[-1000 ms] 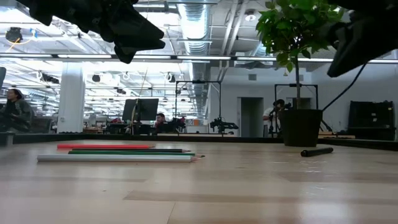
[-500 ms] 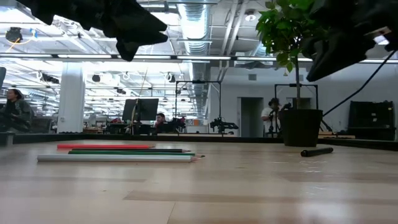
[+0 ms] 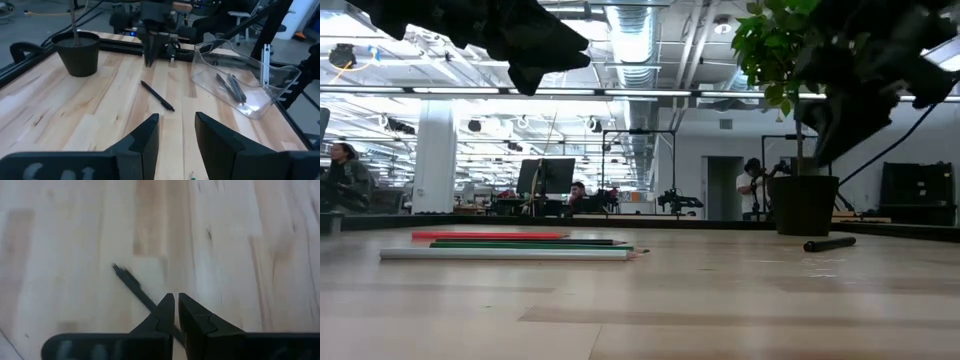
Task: Sort pens & pencils
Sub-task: Put the black pen in the transparent bin
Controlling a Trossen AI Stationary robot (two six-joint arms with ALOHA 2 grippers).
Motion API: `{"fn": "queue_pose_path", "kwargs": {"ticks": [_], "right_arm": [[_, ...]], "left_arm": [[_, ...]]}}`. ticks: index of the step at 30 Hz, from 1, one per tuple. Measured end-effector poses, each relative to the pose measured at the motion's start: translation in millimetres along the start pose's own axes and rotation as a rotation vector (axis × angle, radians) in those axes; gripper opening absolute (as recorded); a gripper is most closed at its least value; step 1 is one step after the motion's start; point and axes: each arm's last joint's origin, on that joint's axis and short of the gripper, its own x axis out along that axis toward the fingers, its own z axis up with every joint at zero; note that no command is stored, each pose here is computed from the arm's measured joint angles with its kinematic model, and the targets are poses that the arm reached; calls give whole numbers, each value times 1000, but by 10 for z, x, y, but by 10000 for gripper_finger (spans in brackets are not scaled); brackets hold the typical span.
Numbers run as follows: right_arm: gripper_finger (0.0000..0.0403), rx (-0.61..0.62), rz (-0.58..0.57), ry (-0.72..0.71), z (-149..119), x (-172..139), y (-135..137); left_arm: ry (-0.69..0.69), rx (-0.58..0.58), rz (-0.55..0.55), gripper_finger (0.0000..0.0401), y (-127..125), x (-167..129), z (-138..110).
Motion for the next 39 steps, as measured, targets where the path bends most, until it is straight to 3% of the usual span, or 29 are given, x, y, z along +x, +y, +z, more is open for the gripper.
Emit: {"fn": "queue_pose_path", "kwargs": {"ticks": [14, 19, 22, 25, 28, 32, 39], "right_arm": [[48, 168, -23, -37, 29, 24, -231], [48, 341, 26, -106, 98, 20, -216], [48, 314, 168, -91, 96, 17, -161], [48, 260, 216, -79, 94, 19, -92], [48, 225, 203, -71, 89, 22, -49], [48, 282, 109, -69, 87, 29, -64], [48, 300, 85, -37, 48, 31, -117]], "left_arm": [[11, 18, 49, 116, 18, 0, -16], [9, 17, 50, 116, 19, 0, -14], [8, 17, 51, 116, 19, 0, -14], [8, 17, 53, 116, 19, 0, -14], [8, -4, 53, 116, 19, 0, -14], [18, -70, 51, 116, 20, 0, -26], [55, -68, 69, 116, 35, -1, -63]]}}
